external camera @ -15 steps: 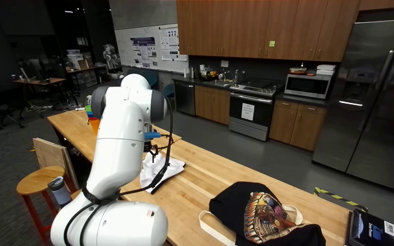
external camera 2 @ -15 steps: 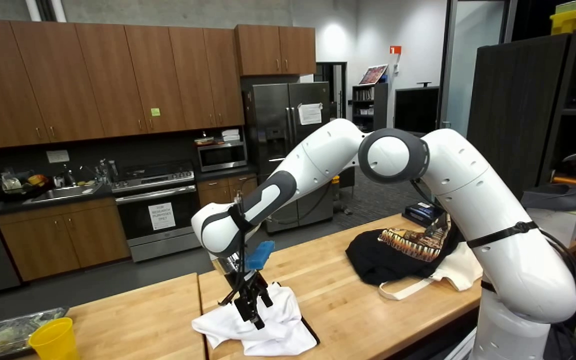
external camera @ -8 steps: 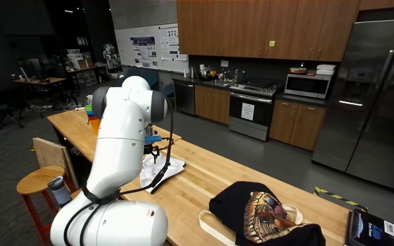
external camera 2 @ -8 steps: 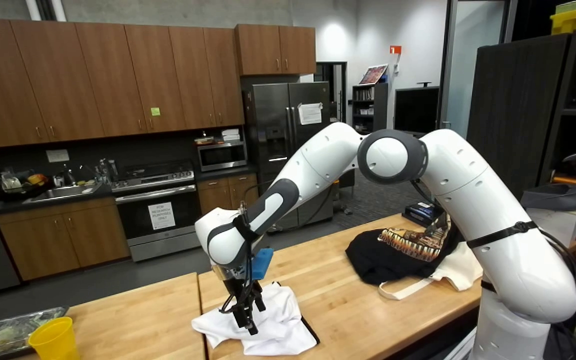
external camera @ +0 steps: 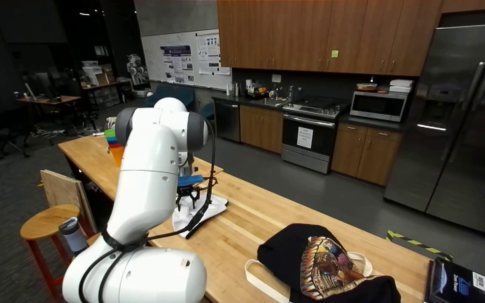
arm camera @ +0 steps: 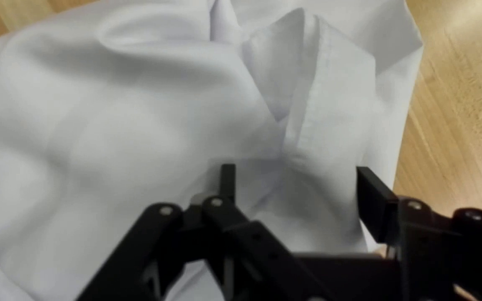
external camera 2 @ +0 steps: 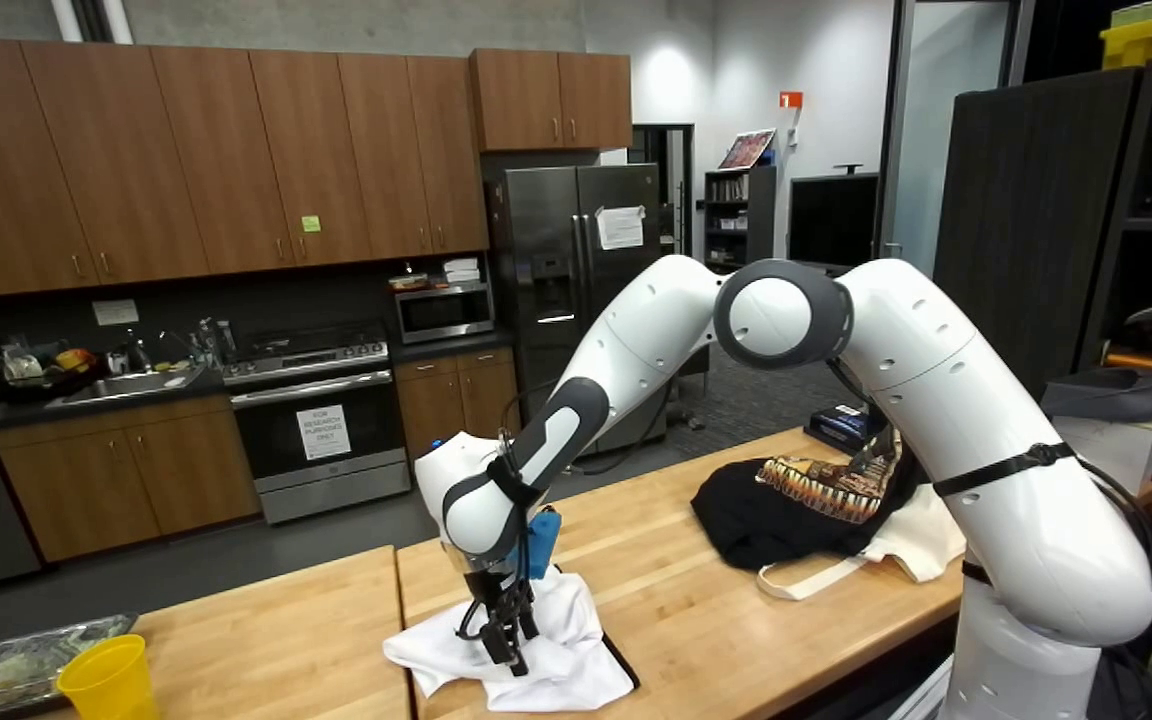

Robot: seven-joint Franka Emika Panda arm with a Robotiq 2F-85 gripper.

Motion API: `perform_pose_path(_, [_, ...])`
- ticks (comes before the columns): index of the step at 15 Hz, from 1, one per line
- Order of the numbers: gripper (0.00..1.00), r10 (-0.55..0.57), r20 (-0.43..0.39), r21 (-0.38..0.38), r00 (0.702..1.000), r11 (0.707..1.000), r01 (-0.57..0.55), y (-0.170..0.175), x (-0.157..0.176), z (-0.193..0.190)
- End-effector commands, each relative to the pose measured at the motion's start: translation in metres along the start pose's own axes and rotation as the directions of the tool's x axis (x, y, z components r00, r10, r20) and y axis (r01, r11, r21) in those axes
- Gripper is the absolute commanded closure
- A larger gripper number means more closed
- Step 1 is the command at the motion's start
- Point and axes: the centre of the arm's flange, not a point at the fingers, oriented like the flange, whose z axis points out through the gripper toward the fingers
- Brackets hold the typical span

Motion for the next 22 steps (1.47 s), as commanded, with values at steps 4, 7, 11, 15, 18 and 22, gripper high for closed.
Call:
perform_pose_path(4, [0.83, 0.050, -0.074, -0.052, 0.996, 0.997, -0.054, 0.022, -0.019, -0.035])
perform_pose_path(7, [1.00, 0.019, -0.066, 0.026, 0.998, 1.000, -0.017, 0.026, -0.020, -0.061])
perform_pose_path(11, [1.00, -0.051, -0.061, 0.081, 0.997, 0.995, 0.056, 0.019, -0.029, -0.108])
perform_pose_path(15, [1.00, -0.046, -0.104, 0.038, 0.994, 0.998, 0.050, 0.018, -0.044, -0.179])
perform_pose_path(18, [1.00, -0.028, -0.154, -0.037, 0.988, 0.999, 0.022, 0.021, -0.066, -0.243])
perform_pose_path(22, [1.00, 0.042, -0.257, -0.112, 0.965, 0.991, -0.073, 0.034, -0.117, -0.333])
